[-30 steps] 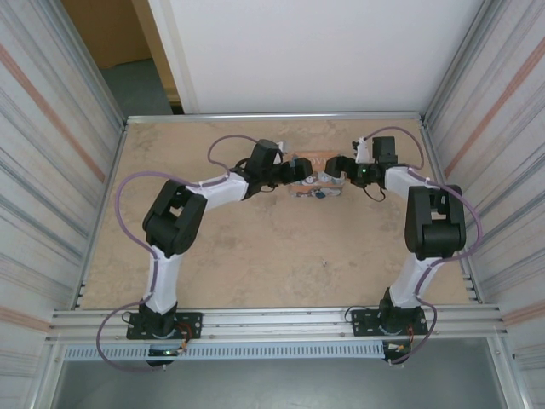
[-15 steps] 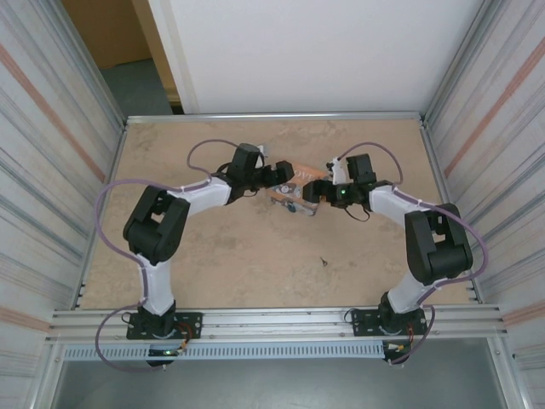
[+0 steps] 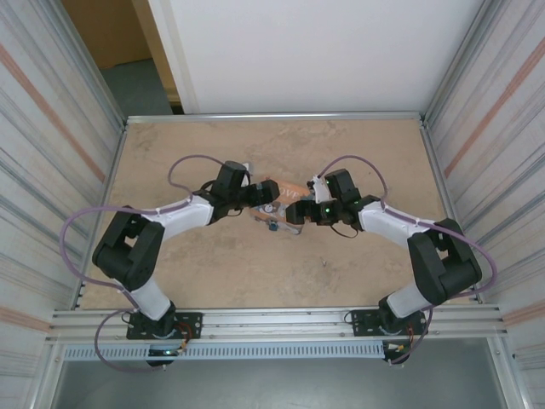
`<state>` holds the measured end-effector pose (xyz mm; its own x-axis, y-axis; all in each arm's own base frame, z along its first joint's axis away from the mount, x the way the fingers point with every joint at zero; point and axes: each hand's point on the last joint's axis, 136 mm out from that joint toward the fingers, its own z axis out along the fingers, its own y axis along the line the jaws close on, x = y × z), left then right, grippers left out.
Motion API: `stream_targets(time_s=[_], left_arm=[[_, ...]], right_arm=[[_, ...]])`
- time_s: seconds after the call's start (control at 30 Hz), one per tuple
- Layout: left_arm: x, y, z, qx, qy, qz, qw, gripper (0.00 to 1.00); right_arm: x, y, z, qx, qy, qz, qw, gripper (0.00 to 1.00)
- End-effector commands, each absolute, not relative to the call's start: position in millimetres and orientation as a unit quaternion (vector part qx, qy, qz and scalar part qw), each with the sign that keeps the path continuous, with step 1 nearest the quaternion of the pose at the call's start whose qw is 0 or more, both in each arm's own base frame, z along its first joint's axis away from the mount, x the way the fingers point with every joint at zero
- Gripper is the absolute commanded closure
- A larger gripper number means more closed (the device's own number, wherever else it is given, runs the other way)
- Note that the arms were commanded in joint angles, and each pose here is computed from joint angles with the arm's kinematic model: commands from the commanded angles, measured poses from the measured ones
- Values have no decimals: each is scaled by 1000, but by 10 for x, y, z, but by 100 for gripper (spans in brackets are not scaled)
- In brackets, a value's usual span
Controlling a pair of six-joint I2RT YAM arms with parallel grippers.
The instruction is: Unlock a padlock with a key
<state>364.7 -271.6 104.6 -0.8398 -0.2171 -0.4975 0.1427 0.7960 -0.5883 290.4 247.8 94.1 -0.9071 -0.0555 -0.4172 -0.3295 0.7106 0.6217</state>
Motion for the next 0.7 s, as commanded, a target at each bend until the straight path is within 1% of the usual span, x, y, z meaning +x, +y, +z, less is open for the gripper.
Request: stream_targets(time_s=[0.0, 0.27, 0.4, 0.67], left_arm=[[3549, -2837, 1299, 8, 891, -347, 293, 1], [3598, -2593, 1470, -2, 890, -326, 318, 1], [3550, -2455, 1609, 1, 887, -316, 335, 1], [3199, -2197, 1807, 14, 883, -305, 357, 1]], right_arm=[[2897, 2550, 1096, -113, 897, 377, 203, 3], [2968, 2243, 1122, -83, 919, 317, 221, 0], [2952, 2024, 1184, -65, 925, 296, 230, 1], [2719, 1707, 1279, -48, 937, 261, 228, 1]])
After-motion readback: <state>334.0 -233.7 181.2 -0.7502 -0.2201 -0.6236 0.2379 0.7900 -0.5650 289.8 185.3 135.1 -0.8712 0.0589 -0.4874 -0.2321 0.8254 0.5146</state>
